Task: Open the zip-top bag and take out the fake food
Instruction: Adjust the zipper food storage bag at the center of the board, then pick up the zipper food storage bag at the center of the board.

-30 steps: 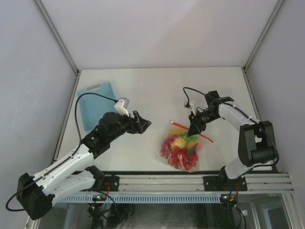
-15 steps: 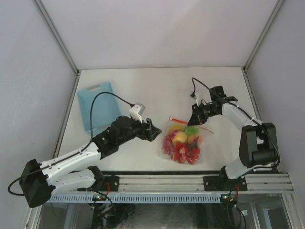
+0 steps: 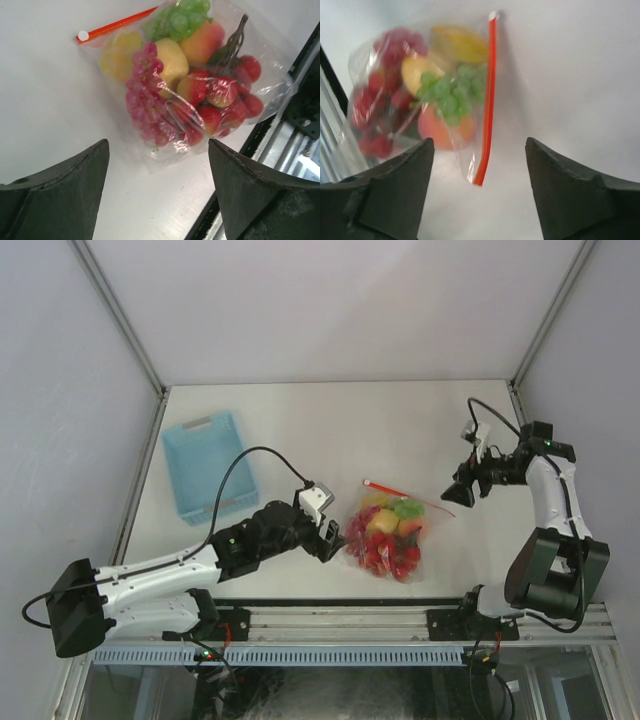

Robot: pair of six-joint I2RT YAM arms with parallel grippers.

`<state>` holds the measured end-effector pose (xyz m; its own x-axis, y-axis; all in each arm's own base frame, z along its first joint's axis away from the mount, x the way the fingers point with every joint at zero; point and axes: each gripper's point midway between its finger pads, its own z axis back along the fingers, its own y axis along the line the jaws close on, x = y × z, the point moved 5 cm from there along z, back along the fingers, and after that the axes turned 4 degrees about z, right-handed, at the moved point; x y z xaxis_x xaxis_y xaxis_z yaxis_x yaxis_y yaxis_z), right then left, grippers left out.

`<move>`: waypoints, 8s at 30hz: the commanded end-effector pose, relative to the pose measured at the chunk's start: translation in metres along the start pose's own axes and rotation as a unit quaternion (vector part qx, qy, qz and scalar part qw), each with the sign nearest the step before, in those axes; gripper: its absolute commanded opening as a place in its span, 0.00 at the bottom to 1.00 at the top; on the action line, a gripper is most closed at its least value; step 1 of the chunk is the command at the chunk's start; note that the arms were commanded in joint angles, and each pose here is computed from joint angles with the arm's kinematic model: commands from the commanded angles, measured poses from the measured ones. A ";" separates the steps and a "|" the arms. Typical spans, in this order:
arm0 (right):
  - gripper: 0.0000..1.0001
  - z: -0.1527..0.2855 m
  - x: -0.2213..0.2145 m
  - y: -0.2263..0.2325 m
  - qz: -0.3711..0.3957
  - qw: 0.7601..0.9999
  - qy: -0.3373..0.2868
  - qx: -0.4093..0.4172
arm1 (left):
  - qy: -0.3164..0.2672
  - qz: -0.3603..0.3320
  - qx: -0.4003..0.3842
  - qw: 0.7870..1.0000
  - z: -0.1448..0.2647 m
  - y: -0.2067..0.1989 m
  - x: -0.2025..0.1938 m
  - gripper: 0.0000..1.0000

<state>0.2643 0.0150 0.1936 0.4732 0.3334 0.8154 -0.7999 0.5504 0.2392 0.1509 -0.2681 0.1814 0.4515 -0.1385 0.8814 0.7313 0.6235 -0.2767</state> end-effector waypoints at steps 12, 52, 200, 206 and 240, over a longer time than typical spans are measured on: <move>0.83 -0.012 -0.040 0.018 0.386 0.916 0.024 0.106 | 0.001 -0.130 0.005 0.992 -0.003 0.014 -0.007 0.86; 0.00 -0.033 0.059 0.017 -0.130 0.986 -0.101 -0.014 | -0.042 0.137 0.088 0.986 0.012 0.038 0.094 0.69; 0.72 0.016 0.069 0.089 0.303 0.932 -0.169 0.108 | -0.025 -0.293 -0.026 0.955 -0.010 0.018 0.119 0.00; 0.72 0.011 0.073 0.087 0.290 0.927 -0.205 0.122 | -0.032 -0.243 -0.063 0.967 -0.005 0.017 0.124 0.00; 1.00 -0.002 0.079 0.048 0.101 0.983 -0.135 0.068 | -0.064 0.089 -0.034 0.993 0.007 0.059 0.101 0.00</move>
<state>0.2432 0.0897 0.2193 0.1891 0.2704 0.9440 -0.9630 0.2389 0.1245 0.2361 -0.2406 0.2326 0.4270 -0.1116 0.8974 0.7679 0.5688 -0.2947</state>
